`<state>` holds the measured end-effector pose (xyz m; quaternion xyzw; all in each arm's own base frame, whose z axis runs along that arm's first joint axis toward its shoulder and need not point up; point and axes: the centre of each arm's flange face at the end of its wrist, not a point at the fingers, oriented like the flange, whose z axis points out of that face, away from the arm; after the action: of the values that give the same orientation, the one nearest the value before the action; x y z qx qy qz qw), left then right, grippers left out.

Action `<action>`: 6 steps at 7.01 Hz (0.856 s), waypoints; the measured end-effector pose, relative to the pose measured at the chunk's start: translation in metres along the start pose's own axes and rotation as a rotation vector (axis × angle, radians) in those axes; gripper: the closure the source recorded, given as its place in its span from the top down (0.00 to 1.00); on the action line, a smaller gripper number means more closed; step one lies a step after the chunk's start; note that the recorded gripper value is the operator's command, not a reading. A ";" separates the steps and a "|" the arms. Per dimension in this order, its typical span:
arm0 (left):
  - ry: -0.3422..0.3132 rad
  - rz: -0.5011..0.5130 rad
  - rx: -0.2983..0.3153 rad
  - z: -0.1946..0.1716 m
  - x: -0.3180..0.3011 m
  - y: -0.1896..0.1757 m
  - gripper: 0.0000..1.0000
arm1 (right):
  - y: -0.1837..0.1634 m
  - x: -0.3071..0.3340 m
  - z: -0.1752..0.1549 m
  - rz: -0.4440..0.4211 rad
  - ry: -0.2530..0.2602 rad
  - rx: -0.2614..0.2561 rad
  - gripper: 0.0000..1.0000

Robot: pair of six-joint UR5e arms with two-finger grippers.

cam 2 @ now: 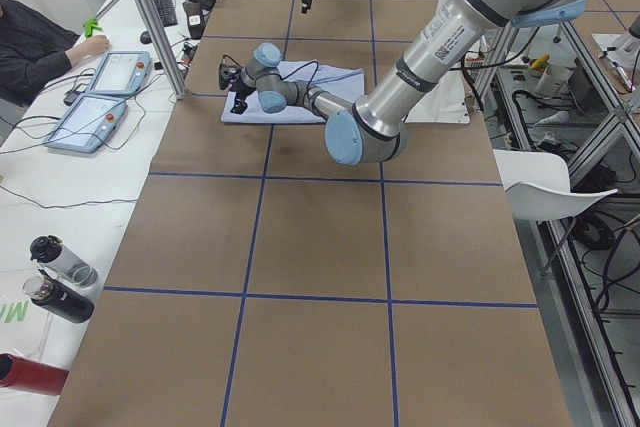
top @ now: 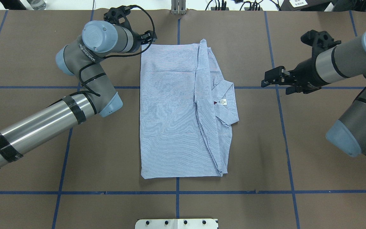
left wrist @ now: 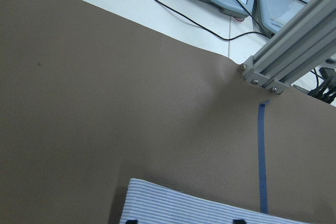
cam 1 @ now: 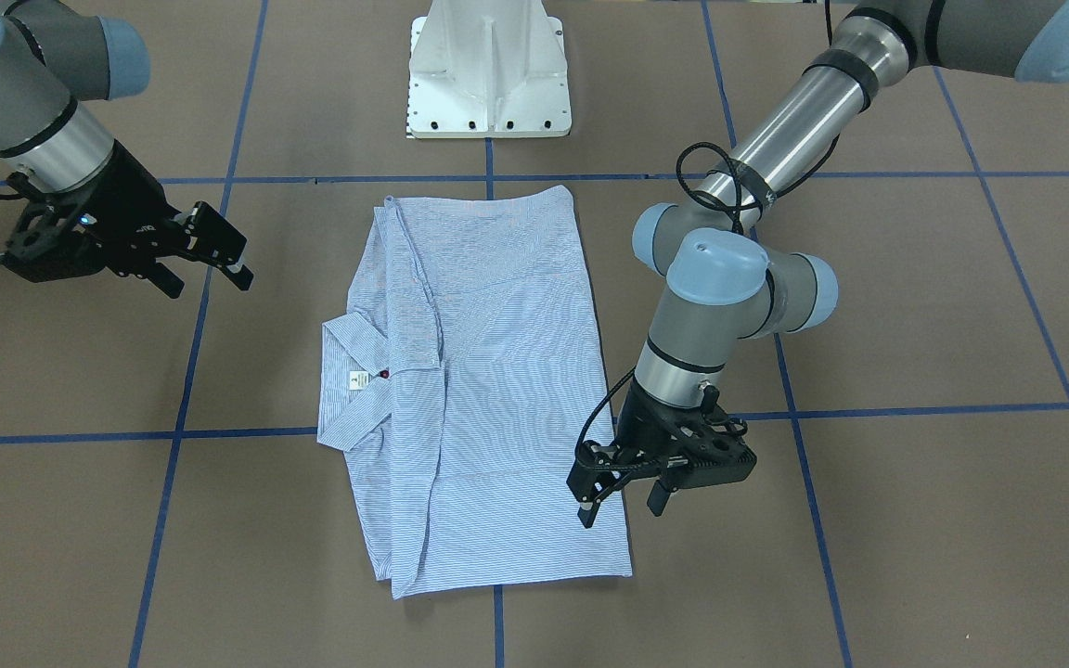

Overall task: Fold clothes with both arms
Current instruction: 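Move the right gripper down onto the collar area of the folded shirt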

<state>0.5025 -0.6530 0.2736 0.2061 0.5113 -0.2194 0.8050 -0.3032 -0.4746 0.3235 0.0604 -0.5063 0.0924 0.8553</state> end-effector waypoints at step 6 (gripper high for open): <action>-0.108 0.089 -0.228 -0.095 -0.072 -0.003 1.00 | 0.039 -0.139 0.075 -0.189 0.229 -0.002 1.00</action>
<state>0.4034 -0.5921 0.3021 0.1235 0.4791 -0.1346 0.8586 -0.4411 -0.4648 0.2380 0.0959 -0.3976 0.0171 0.9123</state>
